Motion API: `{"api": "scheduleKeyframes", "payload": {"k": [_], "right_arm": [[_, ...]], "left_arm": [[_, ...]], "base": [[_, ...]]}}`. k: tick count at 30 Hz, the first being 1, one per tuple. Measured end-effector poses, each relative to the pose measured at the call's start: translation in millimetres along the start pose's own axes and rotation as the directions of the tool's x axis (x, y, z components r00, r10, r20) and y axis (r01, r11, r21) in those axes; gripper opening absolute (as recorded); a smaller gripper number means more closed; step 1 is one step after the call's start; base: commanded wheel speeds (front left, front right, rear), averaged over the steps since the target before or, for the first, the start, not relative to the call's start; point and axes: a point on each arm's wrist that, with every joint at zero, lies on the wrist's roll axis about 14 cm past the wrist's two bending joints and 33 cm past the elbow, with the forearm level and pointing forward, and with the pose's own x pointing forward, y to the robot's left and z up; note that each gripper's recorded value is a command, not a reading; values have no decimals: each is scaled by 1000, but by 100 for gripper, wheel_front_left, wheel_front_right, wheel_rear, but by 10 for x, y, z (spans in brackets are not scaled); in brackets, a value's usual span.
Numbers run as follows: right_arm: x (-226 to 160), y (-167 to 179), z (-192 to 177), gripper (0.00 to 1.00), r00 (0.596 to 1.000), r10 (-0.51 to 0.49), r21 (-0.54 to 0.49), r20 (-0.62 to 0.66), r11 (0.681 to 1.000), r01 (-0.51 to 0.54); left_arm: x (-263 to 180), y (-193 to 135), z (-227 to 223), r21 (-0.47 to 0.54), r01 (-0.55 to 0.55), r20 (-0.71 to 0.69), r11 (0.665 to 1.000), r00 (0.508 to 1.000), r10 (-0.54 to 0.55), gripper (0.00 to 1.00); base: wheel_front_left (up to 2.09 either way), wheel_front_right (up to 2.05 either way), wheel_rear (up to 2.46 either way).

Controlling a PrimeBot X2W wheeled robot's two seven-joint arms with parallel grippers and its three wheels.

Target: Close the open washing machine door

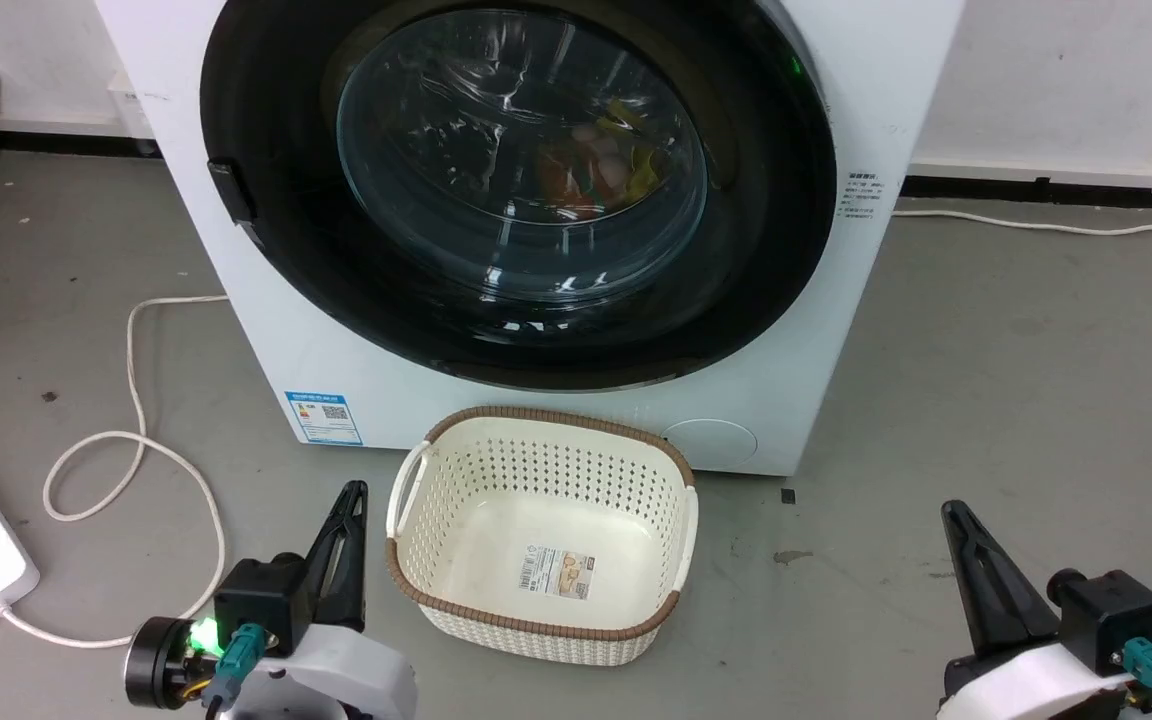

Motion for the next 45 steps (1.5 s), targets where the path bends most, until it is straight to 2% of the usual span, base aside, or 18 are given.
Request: {"api": "scheduleKeyframes", "payload": {"k": [45], "right_arm": [[15,103,7,0,998,30,-13,-50,999,-31]], "left_arm": [[-21,109,37,28,-46,-39,999,998,47,0]], "base": [[0,0,0]]}}
